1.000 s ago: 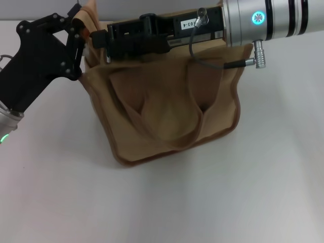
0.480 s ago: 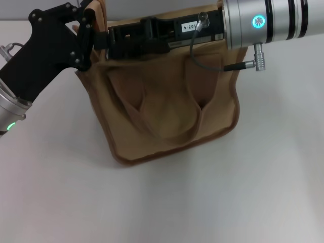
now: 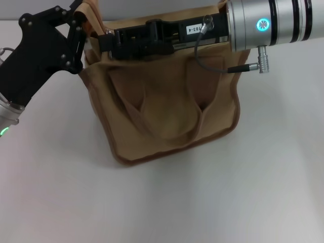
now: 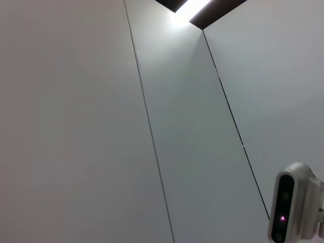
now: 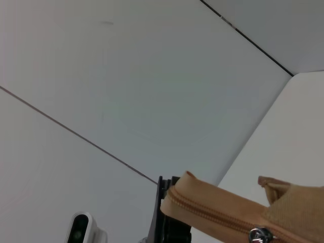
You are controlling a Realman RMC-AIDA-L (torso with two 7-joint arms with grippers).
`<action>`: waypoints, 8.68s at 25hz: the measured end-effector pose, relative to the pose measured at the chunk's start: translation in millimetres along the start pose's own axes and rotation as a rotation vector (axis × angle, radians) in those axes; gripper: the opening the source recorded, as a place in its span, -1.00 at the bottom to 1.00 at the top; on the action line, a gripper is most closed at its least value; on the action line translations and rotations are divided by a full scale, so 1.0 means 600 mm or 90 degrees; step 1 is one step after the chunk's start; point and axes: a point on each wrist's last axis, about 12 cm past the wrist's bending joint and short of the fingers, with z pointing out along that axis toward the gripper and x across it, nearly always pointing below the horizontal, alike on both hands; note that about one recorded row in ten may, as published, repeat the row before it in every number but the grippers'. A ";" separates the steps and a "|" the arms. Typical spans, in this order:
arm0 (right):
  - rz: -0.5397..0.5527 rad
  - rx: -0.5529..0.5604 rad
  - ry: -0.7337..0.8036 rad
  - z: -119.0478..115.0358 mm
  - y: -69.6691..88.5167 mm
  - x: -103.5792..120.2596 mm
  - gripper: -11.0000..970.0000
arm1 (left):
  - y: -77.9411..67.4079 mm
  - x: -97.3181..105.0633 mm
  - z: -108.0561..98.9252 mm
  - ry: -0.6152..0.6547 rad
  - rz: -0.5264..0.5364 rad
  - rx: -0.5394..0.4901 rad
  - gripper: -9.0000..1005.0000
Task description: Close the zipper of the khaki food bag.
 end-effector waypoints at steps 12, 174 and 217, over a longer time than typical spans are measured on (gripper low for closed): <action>-0.006 -0.005 0.005 0.001 0.004 -0.003 0.37 | 0.000 -0.001 -0.001 -0.003 0.005 0.000 -0.95; -0.058 0.086 -0.212 -0.216 -0.052 0.098 -0.80 | 0.032 0.025 -0.023 0.067 -0.027 -0.174 -0.95; -0.504 0.061 -0.083 -0.228 -0.062 0.333 0.59 | 0.103 -0.038 -0.098 0.191 -0.270 -0.099 -0.69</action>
